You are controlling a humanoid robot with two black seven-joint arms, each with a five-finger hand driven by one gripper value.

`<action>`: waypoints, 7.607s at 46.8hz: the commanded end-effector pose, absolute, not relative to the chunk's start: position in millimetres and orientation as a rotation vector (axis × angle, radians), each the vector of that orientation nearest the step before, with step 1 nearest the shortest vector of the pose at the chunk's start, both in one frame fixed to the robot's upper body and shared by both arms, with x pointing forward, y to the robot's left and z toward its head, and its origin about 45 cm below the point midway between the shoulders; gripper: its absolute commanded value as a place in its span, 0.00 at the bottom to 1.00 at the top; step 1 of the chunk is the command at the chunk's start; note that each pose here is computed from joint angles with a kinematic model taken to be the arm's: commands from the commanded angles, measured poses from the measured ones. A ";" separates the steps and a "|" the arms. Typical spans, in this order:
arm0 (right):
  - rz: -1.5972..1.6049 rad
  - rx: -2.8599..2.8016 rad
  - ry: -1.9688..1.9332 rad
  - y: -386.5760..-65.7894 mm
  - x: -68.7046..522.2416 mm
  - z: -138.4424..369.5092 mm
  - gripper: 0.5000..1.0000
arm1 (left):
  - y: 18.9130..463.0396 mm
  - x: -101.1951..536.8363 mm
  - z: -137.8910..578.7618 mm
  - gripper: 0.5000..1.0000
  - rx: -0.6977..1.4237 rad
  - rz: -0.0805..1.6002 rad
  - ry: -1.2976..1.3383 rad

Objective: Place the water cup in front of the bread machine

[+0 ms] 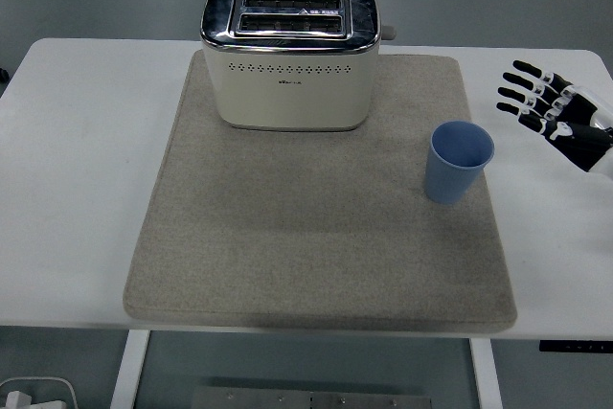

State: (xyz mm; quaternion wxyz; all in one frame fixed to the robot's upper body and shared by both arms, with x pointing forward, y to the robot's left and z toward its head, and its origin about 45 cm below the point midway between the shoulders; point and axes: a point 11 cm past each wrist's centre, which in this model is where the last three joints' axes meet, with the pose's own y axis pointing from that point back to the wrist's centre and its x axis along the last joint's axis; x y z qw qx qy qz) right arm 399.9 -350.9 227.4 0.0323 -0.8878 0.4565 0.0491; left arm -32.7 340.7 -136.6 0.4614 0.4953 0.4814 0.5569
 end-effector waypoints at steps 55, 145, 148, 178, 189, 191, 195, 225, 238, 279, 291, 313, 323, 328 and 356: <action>0.043 -2.888 1.244 -315.6 375.9 186.2 0.85 | 340.7 -32.3 -136.6 1.00 1.218 1.370 1.184; -0.047 -2.896 1.143 -278.3 398.7 203.2 0.86 | 340.7 -33.3 -136.6 1.00 1.219 1.370 1.185; -0.046 -2.901 1.140 -277.9 398.2 202.5 0.86 | 340.7 -33.2 -136.6 1.00 1.219 1.370 1.185; -0.025 -2.937 1.142 -278.5 392.5 190.2 0.86 | 340.9 -32.4 -136.6 1.00 1.219 1.371 1.183; -0.026 -2.939 1.158 -282.6 393.0 189.2 0.88 | 340.7 -32.3 -136.6 1.00 1.218 1.370 1.184; -0.029 -2.939 1.160 -283.1 393.5 190.0 0.88 | 340.9 -32.4 -136.6 1.00 1.219 1.371 1.183; -0.032 -2.939 1.164 -284.6 393.7 190.7 0.88 | 340.7 -32.3 -136.6 1.00 1.218 1.370 1.184; -0.026 -2.948 1.162 -284.2 392.5 187.8 0.89 | 340.9 -32.4 -136.6 1.00 1.219 1.371 1.183; -0.027 -2.969 1.154 -280.2 389.0 181.1 0.89 | 340.7 -33.2 -136.6 1.00 1.219 1.370 1.185; -0.089 -3.000 1.218 -276.4 387.5 169.4 0.88 | 340.7 -32.4 -136.6 1.00 1.218 1.370 1.184; -0.101 -3.000 1.224 -276.1 388.3 170.1 0.60 | 340.9 -32.4 -136.6 1.00 1.219 1.371 1.183; -0.148 -3.016 1.164 -259.8 391.3 175.3 0.35 | 340.7 -32.3 -136.6 1.00 1.218 1.370 1.184; -0.178 -3.002 1.121 -245.7 398.8 186.5 0.33 | 340.7 -33.2 -136.6 1.00 1.219 1.370 1.185; -0.183 -2.993 1.088 -233.8 401.2 190.5 0.32 | 340.7 -32.3 -136.6 1.00 1.218 1.370 1.184; -0.185 -2.975 0.890 -152.6 401.7 198.1 0.34 | 340.7 -32.4 -136.6 1.00 1.218 1.370 1.184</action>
